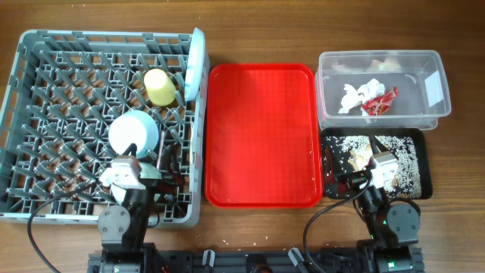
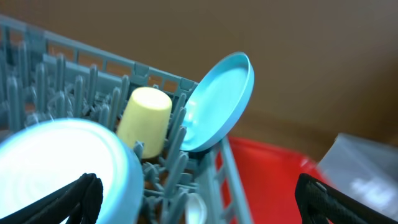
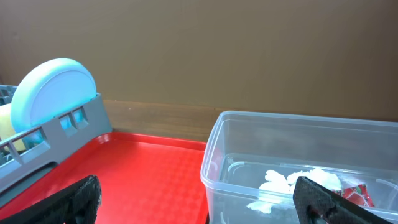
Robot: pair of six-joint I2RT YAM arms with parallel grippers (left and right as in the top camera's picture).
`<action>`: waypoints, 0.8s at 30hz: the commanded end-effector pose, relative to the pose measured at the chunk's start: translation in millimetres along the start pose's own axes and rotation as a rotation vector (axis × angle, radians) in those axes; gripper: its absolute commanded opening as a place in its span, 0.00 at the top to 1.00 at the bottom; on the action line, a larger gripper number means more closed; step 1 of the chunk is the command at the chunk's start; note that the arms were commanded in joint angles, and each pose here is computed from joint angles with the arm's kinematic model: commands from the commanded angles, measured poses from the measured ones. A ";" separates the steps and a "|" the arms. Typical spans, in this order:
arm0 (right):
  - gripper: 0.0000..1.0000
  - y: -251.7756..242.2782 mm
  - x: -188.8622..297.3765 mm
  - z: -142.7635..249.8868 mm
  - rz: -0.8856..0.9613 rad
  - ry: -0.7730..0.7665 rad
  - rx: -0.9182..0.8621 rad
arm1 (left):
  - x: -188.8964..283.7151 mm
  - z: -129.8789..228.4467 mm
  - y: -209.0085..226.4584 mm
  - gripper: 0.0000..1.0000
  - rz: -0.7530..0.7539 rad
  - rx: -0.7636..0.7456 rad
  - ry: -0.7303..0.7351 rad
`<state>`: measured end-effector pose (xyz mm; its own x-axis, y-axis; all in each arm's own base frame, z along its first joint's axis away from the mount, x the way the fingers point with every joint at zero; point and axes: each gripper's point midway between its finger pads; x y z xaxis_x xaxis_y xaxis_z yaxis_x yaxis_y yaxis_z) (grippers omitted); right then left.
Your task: Sort waste into correct bins and load items into the dishwasher rack
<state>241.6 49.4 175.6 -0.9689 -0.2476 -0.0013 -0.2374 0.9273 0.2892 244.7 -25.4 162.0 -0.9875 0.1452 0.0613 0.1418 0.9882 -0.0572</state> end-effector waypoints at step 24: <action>0.00 0.4 0.4 -2.0 0.001 -0.010 0.007 | 0.2 1.7 1.9 0.00 -0.007 -0.474 0.001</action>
<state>241.6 49.4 175.6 -0.9689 -0.2476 -0.0013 -0.2374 0.9273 0.2892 244.7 -24.8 161.9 -0.9878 0.1429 0.0617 0.1557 0.9103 0.3835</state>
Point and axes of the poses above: each gripper's point midway between its finger pads, its own x axis back along the fingers, its own y axis along the line the jaws close on, z = x × y, and after that the axes turned 15 degrees about -x, right-handed
